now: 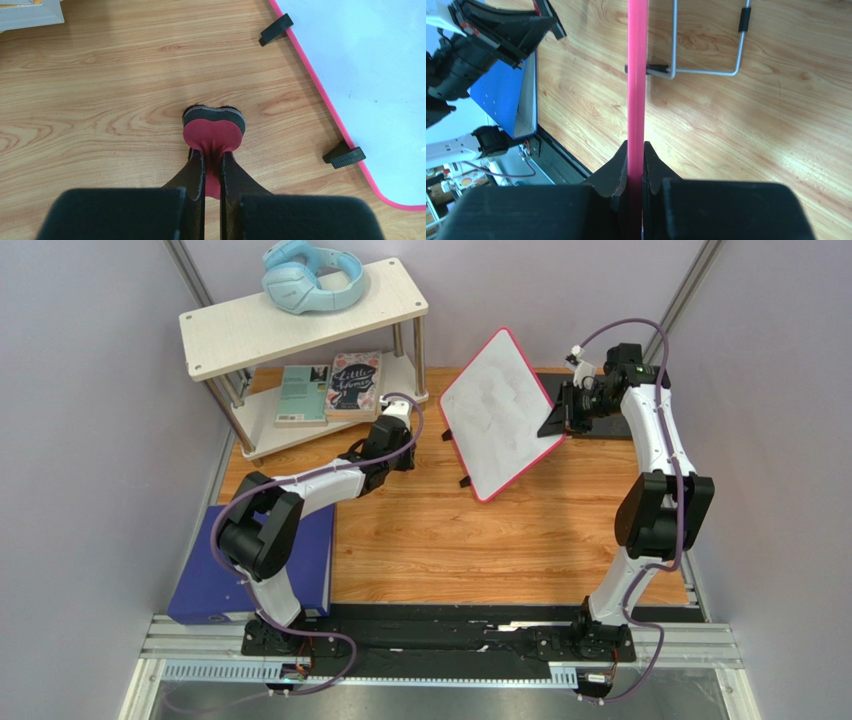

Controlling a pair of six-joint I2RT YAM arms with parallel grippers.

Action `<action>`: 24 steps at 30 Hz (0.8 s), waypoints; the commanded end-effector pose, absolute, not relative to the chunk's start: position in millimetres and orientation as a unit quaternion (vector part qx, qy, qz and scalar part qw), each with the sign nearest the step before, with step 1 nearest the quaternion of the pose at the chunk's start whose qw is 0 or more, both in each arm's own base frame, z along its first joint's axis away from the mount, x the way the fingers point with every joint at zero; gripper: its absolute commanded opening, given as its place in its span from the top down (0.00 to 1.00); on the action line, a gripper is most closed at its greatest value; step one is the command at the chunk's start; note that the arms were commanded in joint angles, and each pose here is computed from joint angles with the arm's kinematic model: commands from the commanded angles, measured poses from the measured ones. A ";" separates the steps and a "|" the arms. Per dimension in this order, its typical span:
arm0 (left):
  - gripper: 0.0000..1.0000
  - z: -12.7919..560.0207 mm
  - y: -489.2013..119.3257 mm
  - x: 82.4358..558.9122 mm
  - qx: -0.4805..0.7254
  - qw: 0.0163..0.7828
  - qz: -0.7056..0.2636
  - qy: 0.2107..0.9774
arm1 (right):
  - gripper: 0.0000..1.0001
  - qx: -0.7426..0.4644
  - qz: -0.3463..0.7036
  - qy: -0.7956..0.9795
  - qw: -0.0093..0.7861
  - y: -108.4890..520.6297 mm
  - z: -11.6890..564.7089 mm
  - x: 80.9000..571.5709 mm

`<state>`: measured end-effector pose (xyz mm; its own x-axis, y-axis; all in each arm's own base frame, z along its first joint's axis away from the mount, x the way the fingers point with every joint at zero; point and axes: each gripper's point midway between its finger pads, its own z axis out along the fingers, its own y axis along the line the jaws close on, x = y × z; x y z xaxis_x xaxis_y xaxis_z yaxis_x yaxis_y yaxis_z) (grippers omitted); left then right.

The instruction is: Erase the whiteboard

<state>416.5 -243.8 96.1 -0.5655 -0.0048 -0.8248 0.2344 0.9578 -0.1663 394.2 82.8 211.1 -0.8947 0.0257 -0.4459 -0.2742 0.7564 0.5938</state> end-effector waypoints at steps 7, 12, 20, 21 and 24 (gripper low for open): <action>1.00 107.6 -246.7 414.6 0.073 0.475 -0.135 0.867 | 0.98 -0.126 0.333 0.916 0.185 87.5 202.1 361.7; 1.00 109.8 -251.2 415.2 0.080 0.474 -0.142 0.865 | 0.73 -0.128 0.328 0.919 0.177 84.9 186.0 366.0; 1.00 122.8 -292.3 410.6 0.129 0.487 -0.178 0.845 | 0.57 -0.129 0.316 0.923 0.178 80.4 173.2 374.2; 1.00 122.4 -296.9 412.3 0.132 0.486 -0.180 0.845 | 0.57 -0.128 0.316 0.923 0.178 80.4 172.4 374.7; 1.00 121.8 -311.6 409.1 0.141 0.479 -0.197 0.843 | 0.53 -0.130 0.312 0.924 0.179 79.1 168.8 377.3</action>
<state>401.6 -283.6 100.7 -0.5522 0.0540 -0.8320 0.3548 0.9182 -0.1759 369.2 77.5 167.7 -0.9277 -0.0942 -0.3613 -0.2964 0.7745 0.5589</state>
